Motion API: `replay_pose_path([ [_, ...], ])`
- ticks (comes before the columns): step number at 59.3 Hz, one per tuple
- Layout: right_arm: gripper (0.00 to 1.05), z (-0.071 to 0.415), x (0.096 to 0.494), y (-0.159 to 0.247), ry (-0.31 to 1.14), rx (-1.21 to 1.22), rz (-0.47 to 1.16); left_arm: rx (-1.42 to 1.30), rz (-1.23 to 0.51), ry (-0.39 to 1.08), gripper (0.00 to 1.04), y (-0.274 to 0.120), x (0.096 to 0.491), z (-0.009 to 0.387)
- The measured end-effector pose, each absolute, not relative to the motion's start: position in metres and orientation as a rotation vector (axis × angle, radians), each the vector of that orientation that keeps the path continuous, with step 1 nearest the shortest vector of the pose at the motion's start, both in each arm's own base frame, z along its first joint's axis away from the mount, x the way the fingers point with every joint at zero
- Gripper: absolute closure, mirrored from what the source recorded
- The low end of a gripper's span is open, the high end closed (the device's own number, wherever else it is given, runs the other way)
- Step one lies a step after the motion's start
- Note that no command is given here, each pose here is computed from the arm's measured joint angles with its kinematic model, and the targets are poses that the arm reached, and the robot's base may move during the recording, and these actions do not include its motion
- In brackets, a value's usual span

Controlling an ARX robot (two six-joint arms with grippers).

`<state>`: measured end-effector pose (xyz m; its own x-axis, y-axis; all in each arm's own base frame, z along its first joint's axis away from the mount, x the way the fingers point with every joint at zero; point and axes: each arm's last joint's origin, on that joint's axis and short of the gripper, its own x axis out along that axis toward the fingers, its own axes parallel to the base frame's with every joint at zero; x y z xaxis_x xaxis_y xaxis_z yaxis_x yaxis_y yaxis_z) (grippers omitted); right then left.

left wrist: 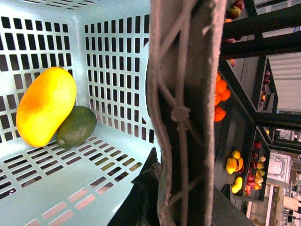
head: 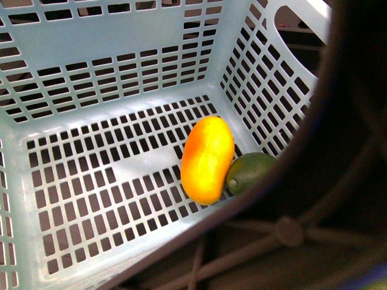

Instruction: Pick mango and avocado into basket

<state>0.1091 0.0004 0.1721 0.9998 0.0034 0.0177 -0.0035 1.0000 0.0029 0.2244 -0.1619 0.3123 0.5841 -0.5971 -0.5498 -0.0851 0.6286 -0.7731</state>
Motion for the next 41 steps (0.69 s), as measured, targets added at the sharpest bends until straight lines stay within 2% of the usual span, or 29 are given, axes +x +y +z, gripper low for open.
replay_pose_path([
  [8,1.03,0.168,0.102,0.0,0.015,0.003,0.004,-0.859,-0.346,0.917,0.98,-0.162,0.224,0.312],
  [24,1.03,0.169,0.097,0.0,-0.012,0.003,0.002,-0.859,-0.346,0.917,0.98,-0.162,0.224,0.312],
  [35,0.75,0.169,0.097,0.0,-0.012,0.003,0.002,-0.859,-0.346,0.917,0.98,-0.162,0.224,0.312],
  [41,0.53,0.169,0.097,0.0,-0.012,0.003,0.002,-0.859,-0.346,0.917,0.98,-0.162,0.224,0.312],
])
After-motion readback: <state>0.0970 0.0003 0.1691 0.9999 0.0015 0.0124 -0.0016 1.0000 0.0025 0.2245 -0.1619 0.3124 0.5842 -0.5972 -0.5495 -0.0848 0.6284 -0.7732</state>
